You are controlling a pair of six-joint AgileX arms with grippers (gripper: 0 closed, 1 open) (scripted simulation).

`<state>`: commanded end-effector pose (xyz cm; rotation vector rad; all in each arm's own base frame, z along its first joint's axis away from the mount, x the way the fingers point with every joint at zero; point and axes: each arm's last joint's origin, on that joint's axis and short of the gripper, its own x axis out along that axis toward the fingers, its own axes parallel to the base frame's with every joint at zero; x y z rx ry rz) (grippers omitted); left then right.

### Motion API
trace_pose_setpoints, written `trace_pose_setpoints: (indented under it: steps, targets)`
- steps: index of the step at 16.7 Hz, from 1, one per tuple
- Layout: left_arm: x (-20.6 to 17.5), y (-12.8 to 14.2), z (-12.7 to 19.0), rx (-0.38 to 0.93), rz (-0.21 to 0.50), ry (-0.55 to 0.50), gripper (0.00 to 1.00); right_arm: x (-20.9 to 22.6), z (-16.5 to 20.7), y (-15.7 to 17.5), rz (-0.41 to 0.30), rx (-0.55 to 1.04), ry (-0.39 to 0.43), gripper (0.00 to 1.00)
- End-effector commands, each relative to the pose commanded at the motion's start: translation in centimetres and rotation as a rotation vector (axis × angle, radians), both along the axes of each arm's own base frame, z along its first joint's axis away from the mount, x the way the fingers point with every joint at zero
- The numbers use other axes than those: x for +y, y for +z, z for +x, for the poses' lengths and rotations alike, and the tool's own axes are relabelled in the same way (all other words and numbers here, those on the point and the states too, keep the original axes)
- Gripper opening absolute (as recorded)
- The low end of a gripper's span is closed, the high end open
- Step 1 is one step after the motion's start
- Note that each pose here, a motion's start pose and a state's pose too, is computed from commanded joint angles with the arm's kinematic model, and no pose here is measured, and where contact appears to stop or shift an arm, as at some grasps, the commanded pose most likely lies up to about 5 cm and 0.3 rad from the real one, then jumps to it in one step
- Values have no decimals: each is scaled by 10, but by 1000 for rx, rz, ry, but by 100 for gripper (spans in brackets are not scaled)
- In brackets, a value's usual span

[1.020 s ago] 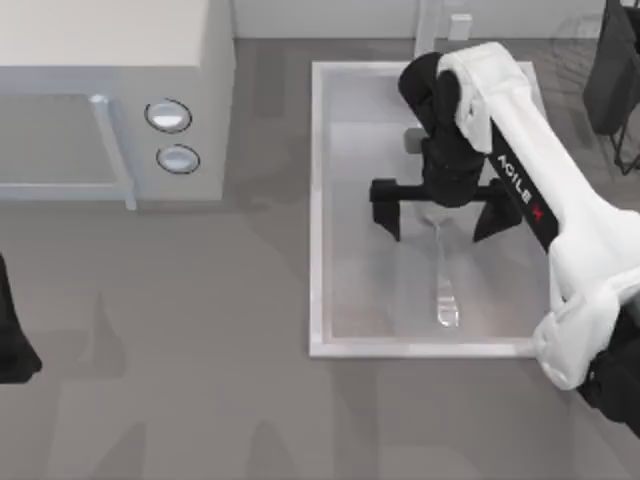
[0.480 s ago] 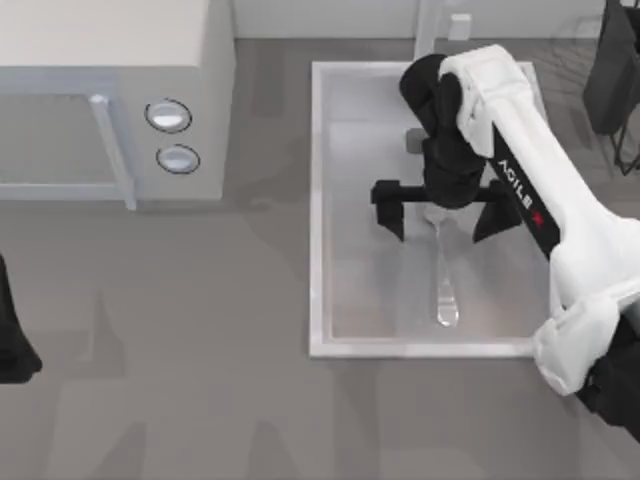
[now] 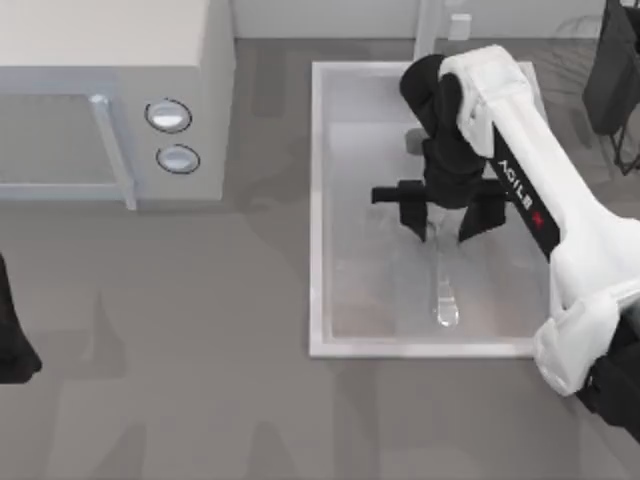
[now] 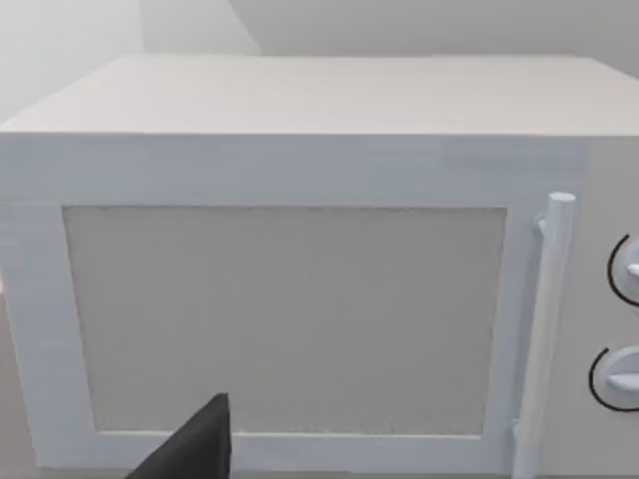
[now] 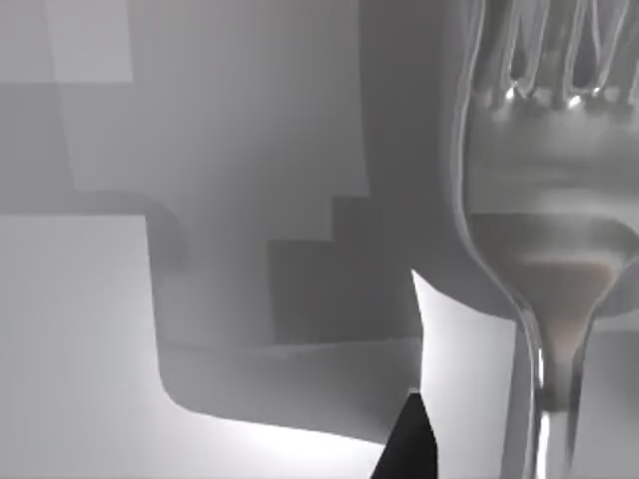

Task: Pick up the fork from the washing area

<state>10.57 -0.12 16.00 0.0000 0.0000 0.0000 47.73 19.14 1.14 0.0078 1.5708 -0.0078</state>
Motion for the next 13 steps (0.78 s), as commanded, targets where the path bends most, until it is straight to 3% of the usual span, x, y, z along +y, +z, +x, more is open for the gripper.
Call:
trace_pose_setpoints:
  steps: [2, 3, 10, 11, 13]
  targets:
    - [0, 0, 0, 0, 0, 0, 100, 0, 0, 0, 0, 0, 0, 2]
    - [0, 0, 0, 0, 0, 0, 100, 0, 0, 0, 0, 0, 0, 0]
    - [0, 0, 0, 0, 0, 0, 100, 0, 0, 0, 0, 0, 0, 0]
    - [0, 0, 0, 0, 0, 0, 100, -1, 4, 23, 0, -48, 7, 0]
    - [0, 0, 0, 0, 0, 0, 100, -1, 5, 27, 0, -49, 7, 0]
